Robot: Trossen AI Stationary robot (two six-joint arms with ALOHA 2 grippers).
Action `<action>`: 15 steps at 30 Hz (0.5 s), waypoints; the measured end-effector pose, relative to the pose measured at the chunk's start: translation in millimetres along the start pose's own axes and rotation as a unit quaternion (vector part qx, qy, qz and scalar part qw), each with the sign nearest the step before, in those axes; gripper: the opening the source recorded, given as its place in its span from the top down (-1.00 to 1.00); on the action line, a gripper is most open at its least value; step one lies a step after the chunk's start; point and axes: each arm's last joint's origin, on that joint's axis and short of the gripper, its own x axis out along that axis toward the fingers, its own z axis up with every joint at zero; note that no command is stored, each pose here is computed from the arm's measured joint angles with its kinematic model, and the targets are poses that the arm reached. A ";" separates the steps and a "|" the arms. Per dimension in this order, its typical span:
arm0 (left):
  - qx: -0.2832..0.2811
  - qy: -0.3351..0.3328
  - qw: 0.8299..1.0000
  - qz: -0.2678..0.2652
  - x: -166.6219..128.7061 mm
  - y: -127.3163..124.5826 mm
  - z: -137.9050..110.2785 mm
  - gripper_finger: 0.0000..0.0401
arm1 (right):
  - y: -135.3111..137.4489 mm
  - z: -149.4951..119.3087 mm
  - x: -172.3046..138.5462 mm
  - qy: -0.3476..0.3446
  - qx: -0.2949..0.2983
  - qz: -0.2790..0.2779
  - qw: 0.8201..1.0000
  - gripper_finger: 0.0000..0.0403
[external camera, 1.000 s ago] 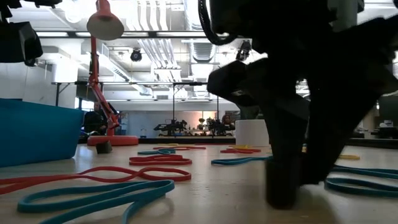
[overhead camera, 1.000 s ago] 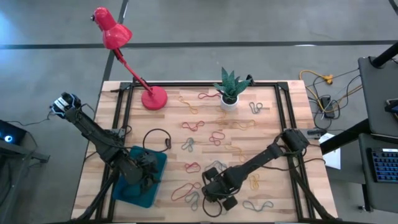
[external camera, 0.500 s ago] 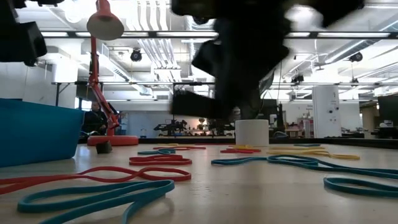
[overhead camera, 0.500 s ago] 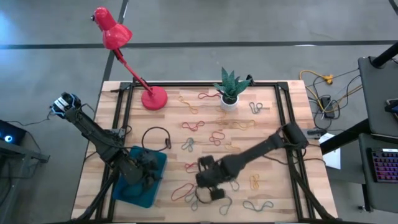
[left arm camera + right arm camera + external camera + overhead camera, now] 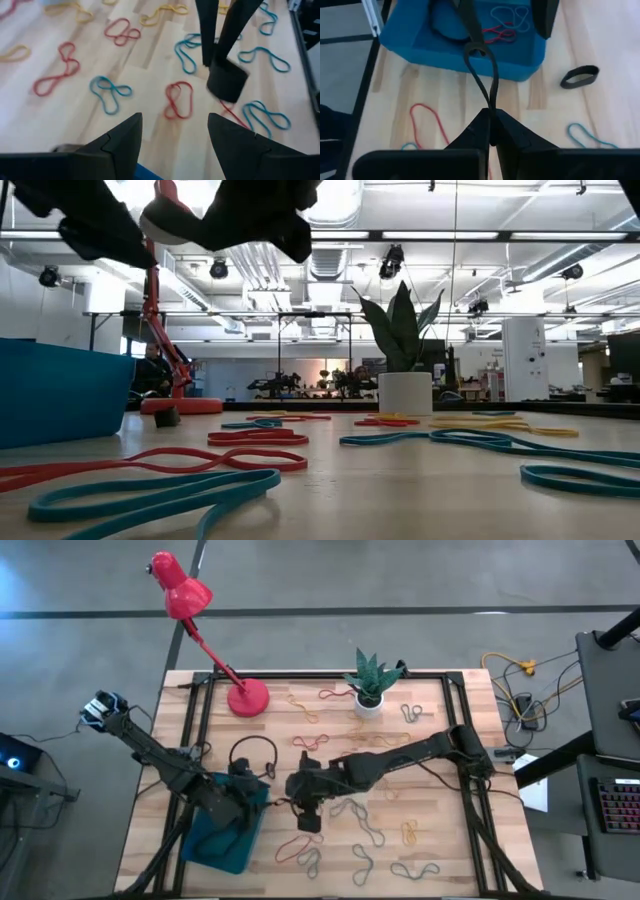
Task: Pick and place rubber bands into bin
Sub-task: Put the black rubber band into the blue bin
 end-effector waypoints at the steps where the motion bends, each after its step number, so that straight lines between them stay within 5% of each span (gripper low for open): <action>1: 0.004 -0.002 1.000 0.003 0.6 1.0 2.2 -0.05 | -0.3 0.1 -0.1 0.000 0.000 -0.001 1.000 0.96; 15: 0.081 -0.007 0.995 -0.055 -2.5 -5.1 21.9 -0.05 | -13.8 -2.5 3.3 0.006 0.008 -0.064 0.998 0.96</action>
